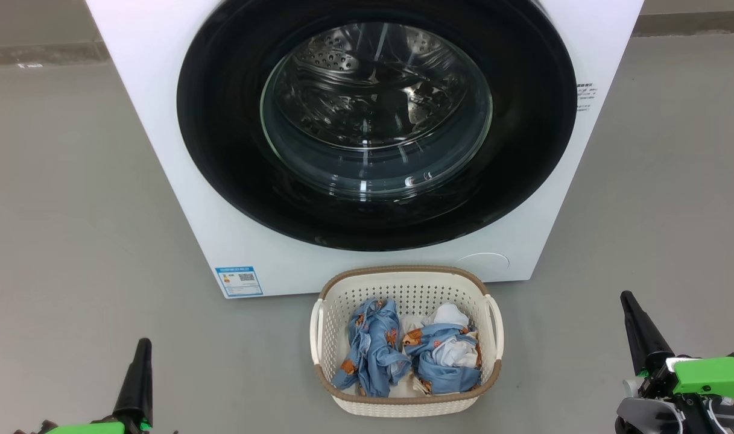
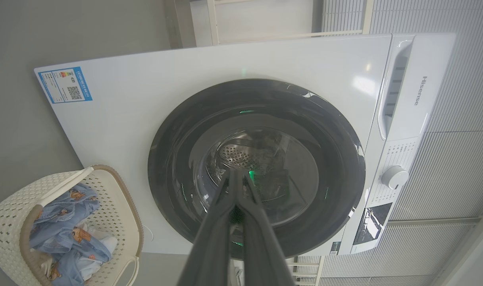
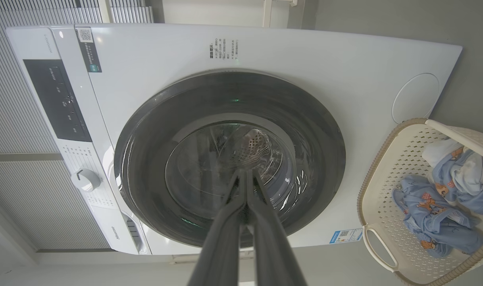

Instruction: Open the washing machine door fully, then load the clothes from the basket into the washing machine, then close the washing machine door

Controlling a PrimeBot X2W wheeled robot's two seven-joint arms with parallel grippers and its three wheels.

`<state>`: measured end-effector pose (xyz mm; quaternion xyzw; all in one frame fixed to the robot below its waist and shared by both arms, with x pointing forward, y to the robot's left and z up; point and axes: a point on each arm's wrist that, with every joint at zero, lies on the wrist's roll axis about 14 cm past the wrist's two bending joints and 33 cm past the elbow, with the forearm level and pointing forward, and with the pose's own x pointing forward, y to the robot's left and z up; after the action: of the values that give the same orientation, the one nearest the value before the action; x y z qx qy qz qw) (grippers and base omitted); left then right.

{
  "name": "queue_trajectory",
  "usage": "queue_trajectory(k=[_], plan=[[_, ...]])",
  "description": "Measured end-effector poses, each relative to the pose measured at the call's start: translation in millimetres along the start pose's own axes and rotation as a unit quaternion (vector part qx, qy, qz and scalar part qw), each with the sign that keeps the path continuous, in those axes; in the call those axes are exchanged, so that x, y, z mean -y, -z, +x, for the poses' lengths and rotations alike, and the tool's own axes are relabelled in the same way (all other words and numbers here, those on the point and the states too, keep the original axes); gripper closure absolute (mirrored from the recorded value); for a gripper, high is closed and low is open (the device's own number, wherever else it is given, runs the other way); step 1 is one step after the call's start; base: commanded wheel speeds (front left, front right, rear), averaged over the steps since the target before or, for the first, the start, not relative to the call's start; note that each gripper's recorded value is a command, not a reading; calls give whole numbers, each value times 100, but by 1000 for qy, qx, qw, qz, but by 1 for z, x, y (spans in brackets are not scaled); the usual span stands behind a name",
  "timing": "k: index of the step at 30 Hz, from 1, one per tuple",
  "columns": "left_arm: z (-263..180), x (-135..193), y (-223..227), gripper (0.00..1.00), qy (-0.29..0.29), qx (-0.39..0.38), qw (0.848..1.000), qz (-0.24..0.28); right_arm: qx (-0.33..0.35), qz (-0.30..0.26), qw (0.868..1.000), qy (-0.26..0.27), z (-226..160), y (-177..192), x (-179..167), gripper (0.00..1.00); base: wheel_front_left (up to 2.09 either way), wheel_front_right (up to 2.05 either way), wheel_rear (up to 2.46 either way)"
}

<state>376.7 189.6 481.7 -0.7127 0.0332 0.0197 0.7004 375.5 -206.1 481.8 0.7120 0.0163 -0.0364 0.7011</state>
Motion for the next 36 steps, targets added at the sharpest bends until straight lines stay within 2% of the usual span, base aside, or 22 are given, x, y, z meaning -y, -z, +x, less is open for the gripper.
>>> queue_trajectory(k=[33, 34, 36], plan=[[0, 0, 0, 100, 0, 0, 1000, 0, 0, 0, 1000, 0, 0, 0, 0, 100, 0, 0, 0], [0, -1, 0, 0, -1, 0, 1000, 0, 0, 0, 1000, 1, 0, 0, 1, 0, 0, 0, 0], [-4, -11, 1, 0, -16, 0, 1000, -3, 0, 4, 1000, 17, -4, 2, 12, 0, 0, 0, 0]])
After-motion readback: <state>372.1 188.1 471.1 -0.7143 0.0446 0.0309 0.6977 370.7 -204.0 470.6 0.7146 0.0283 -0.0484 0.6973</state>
